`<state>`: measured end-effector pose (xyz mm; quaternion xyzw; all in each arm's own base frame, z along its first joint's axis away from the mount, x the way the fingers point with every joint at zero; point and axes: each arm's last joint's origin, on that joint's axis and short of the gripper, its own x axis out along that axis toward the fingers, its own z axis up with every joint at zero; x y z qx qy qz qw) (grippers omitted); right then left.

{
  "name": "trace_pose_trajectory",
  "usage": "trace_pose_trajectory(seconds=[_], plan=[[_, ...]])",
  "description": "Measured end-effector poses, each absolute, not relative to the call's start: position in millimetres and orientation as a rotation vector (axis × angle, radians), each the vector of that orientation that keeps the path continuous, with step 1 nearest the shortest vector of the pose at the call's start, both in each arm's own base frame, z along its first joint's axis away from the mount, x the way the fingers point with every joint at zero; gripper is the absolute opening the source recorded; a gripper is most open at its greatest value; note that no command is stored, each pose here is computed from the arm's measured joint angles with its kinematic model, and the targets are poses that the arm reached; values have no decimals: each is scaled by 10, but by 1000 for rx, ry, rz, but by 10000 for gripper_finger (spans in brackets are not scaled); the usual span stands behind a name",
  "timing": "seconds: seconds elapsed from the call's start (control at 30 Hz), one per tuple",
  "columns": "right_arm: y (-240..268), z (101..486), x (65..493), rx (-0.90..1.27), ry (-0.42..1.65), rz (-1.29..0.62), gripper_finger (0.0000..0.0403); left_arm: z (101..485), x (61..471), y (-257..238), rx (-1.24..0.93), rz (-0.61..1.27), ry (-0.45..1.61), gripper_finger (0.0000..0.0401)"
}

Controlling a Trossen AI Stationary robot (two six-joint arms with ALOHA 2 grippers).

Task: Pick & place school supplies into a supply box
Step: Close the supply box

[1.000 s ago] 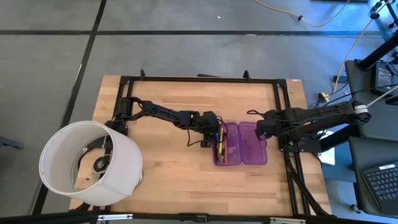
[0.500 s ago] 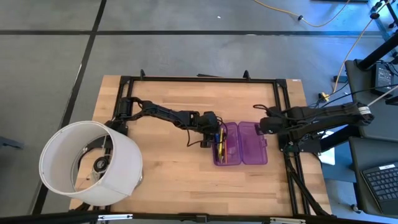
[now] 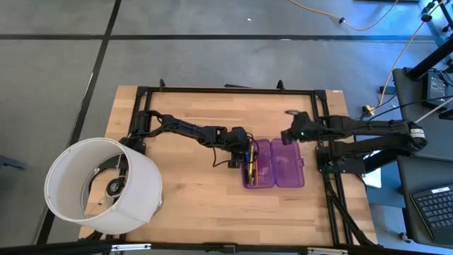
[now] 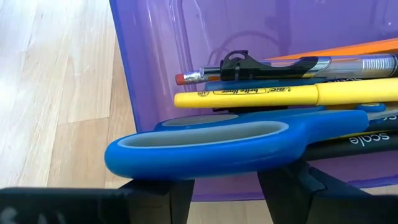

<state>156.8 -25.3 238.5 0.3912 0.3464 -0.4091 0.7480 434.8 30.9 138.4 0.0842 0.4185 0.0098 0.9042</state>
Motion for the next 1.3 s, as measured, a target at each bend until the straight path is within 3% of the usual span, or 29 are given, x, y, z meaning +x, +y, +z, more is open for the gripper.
trace_pose_trajectory(seconds=[0.2, 0.47, 0.93, 1.3], plan=[[-354, 2297, 1341, 959, 900, -1128, 176, 1384, 4348, 309, 174, 21, 865, 157], [-429, 2274, 1379, 1016, 862, -1094, 176, 1384, 4348, 309, 174, 20, 865, 157], [-659, 1778, 1376, 1153, 839, -1142, 176, 1374, 4336, 308, 184, 14, 882, 157], [-696, 1544, 1167, 1253, 970, -1165, 176, 1374, 4336, 309, 190, 11, 881, 157]])
